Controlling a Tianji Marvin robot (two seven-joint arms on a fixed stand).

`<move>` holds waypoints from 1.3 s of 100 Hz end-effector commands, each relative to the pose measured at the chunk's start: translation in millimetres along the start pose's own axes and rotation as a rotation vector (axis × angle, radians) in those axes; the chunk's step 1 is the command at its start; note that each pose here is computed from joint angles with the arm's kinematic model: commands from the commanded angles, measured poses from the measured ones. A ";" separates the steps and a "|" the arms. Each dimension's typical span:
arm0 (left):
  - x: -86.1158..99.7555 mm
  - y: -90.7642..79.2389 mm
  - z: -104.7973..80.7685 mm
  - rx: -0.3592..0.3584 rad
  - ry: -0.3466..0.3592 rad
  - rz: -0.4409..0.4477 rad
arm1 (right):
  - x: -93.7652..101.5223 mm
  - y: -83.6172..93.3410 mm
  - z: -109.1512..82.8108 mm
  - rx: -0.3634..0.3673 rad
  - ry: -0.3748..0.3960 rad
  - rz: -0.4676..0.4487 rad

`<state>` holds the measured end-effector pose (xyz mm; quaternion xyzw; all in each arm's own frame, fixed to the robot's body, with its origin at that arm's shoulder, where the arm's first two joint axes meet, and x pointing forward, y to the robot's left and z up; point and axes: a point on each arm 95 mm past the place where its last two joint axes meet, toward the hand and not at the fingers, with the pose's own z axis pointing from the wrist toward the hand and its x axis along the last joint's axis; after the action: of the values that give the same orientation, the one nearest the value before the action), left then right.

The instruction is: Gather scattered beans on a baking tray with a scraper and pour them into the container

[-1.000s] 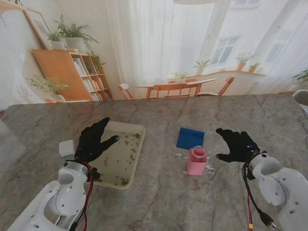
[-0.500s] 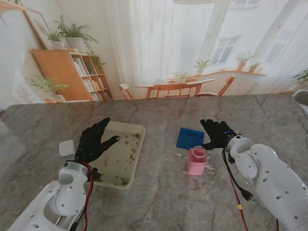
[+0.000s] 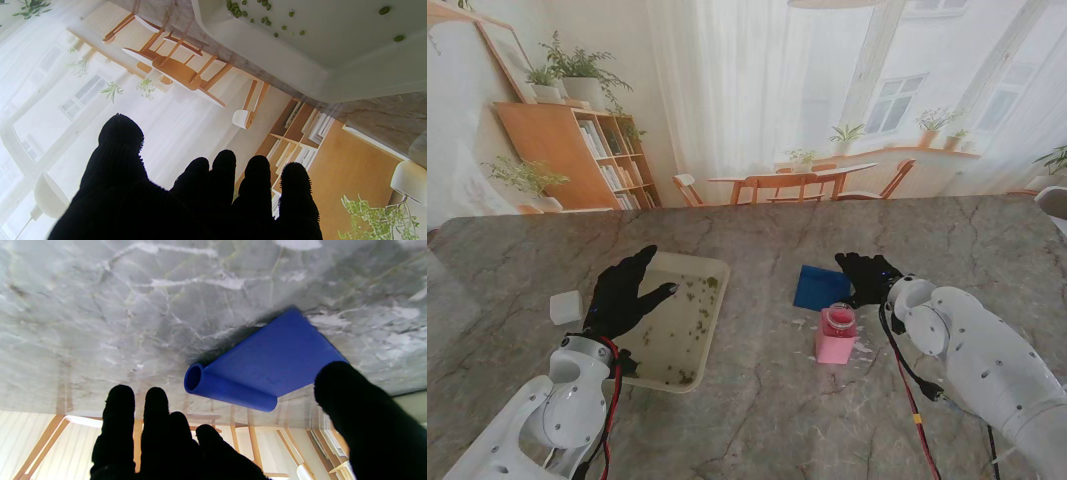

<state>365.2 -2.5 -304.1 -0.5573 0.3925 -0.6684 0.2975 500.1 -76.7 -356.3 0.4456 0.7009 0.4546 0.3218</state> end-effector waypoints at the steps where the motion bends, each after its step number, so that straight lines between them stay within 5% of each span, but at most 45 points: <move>1: 0.5 2.8 -1.2 -0.007 -0.003 -0.008 | 0.6 -0.6 4.1 0.014 0.014 0.009; 57: 1.5 6.7 1.5 -0.031 0.001 -0.002 | -6.3 -7.0 30.9 0.073 0.076 0.001; 89: 1.2 6.8 1.5 -0.030 -0.002 -0.006 | -10.3 -6.9 32.7 0.142 0.143 -0.077; 130: 1.1 6.8 1.4 -0.029 -0.002 -0.008 | -11.7 -19.2 30.1 0.245 0.070 -0.159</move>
<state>367.3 -5.8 -307.0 -0.5604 0.4006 -0.6642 0.2904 538.8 -67.0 -360.3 0.3955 0.7756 0.3986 0.2884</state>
